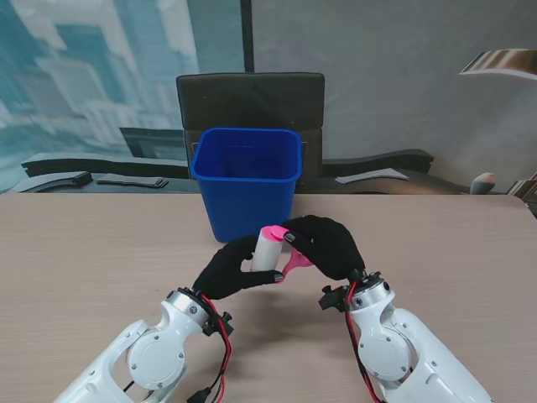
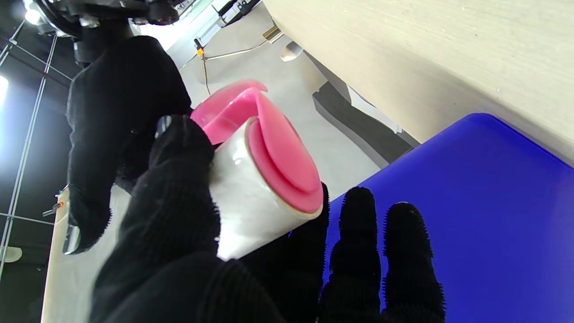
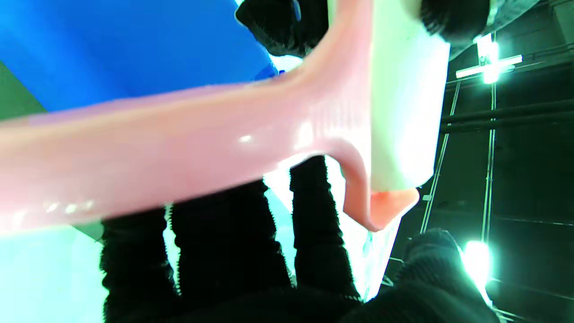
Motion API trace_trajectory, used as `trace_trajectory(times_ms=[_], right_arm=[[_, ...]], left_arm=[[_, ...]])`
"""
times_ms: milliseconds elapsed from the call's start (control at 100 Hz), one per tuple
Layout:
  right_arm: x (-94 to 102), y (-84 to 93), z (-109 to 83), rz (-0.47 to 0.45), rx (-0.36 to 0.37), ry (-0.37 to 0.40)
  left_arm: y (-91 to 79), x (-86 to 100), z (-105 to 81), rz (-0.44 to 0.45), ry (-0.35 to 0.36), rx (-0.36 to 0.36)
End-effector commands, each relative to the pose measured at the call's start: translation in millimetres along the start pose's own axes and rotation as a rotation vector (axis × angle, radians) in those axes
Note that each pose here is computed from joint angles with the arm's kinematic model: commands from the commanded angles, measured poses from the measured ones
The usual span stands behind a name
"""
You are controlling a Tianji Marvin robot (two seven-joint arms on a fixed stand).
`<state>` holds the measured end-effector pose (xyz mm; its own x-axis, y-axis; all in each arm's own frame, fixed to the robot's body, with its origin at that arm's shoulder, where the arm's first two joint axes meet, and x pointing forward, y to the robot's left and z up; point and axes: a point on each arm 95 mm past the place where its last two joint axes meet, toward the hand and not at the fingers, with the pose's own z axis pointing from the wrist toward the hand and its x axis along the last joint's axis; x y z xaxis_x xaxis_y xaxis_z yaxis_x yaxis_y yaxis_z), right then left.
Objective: Replace a lint-roller refill
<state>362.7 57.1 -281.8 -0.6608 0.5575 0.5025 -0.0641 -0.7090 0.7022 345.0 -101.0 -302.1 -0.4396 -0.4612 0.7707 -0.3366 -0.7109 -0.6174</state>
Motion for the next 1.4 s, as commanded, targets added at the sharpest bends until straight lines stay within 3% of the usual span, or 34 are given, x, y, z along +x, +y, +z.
trace_trajectory(times_ms=[0,410,1390], right_arm=[[4.2,1.8,-1.9,-0.003,-0.003,0.007],[8.9,24.3,-8.9,-0.083,-0.020,0.033],[12.0,12.0,-6.2,-0.058,0.044,0.015]], left_arm=[[-1.5,-0.3,0.2,0.011,0.008,-0.004],[-11.9,-8.7,3.0,0.186,0.127,0.022],[-9.3,-7.0,2.9,0.211,0.170,0.032]])
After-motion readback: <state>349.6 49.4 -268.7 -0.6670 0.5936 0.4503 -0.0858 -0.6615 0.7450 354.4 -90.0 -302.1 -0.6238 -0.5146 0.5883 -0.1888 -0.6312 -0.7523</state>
